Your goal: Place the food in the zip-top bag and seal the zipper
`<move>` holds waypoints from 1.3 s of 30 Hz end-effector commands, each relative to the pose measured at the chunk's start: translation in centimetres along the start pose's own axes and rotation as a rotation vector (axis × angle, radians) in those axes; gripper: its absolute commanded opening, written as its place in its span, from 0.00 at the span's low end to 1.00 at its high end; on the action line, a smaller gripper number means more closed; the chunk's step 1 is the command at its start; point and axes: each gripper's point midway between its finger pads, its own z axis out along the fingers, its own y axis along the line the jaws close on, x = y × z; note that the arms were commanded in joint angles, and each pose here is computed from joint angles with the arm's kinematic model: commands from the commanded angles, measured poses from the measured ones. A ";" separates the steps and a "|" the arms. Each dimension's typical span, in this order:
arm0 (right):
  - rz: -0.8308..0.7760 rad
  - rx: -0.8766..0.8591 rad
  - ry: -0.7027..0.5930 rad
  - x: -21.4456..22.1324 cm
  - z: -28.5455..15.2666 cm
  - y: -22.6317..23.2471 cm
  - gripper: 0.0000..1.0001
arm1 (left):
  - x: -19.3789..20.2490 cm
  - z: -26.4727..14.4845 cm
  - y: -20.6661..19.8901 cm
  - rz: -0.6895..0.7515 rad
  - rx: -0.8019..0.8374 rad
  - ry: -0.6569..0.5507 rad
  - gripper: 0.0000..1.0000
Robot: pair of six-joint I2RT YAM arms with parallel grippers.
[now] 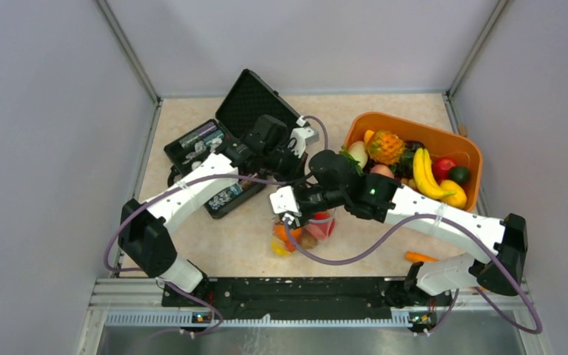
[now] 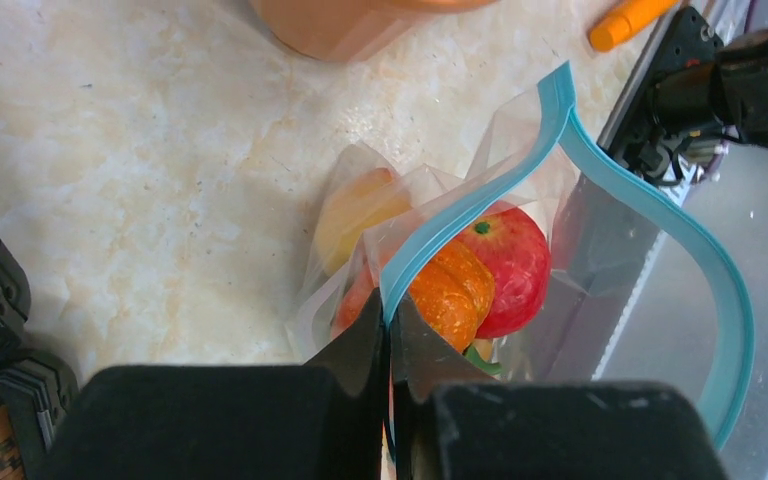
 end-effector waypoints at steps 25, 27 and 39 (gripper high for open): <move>1.364 1.130 -0.112 8.6 -12.0 -4.2 0.76 | -4.3 -3.7 2.1 -0.173 -0.175 -0.357 0.00; 1.375 1.170 -0.013 10.1 -11.6 -4.2 0.75 | -4.3 -3.6 2.2 -0.175 -0.175 -0.358 0.00; 1.264 1.132 -0.049 7.1 -13.1 -5.8 0.70 | -4.1 -3.9 3.1 -0.185 -0.232 -0.364 0.00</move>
